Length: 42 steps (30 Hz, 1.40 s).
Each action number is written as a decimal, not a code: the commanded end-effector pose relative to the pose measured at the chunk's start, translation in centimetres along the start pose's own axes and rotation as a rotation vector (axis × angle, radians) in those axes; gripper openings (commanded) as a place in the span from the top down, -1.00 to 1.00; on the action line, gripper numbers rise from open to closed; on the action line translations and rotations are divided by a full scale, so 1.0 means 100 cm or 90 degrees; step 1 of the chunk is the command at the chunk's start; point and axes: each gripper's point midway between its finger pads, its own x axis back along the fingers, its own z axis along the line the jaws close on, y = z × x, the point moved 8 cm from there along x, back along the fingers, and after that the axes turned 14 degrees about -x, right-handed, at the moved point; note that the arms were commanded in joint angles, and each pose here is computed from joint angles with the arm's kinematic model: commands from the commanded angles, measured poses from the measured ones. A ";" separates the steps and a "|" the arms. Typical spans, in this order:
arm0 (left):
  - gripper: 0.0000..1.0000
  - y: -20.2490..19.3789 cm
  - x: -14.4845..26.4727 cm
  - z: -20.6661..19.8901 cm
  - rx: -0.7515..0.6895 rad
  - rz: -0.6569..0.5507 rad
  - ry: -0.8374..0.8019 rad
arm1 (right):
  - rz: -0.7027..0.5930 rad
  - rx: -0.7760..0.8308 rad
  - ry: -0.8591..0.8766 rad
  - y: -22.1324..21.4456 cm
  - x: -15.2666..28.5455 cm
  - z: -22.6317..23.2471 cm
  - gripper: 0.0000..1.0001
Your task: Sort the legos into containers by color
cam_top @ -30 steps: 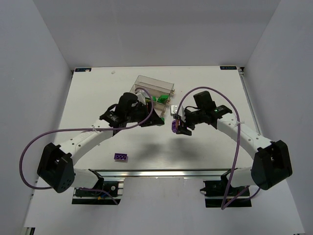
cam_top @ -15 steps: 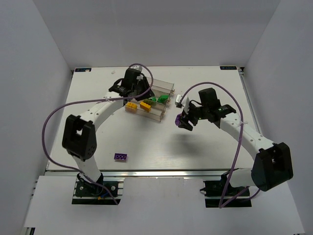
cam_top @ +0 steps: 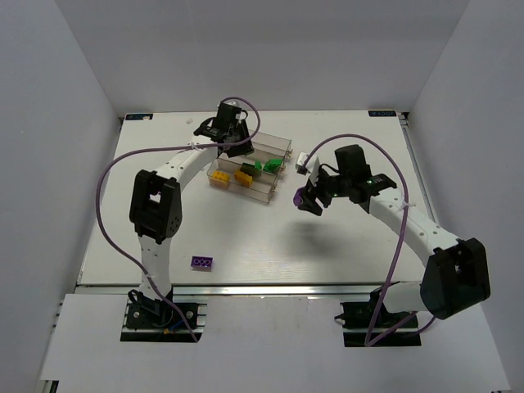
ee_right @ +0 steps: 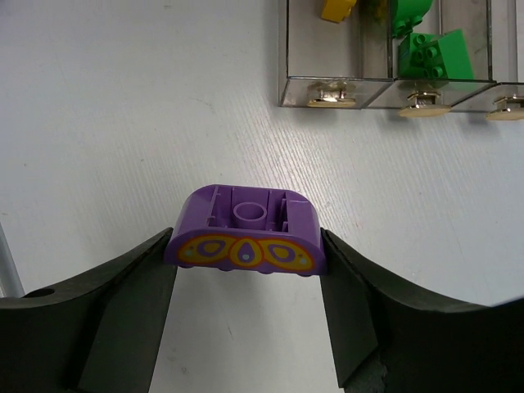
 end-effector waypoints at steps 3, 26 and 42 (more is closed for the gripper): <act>-0.12 0.010 0.002 0.008 -0.005 0.001 0.011 | -0.064 -0.010 -0.052 0.034 0.002 -0.016 1.00; -0.32 -0.060 0.175 0.023 0.072 -0.048 -0.090 | -0.107 -0.434 -0.282 0.107 -0.123 -0.125 1.00; -0.39 -0.153 0.262 0.043 0.205 -0.032 -0.079 | -0.126 -0.430 -0.324 0.100 -0.163 -0.157 0.31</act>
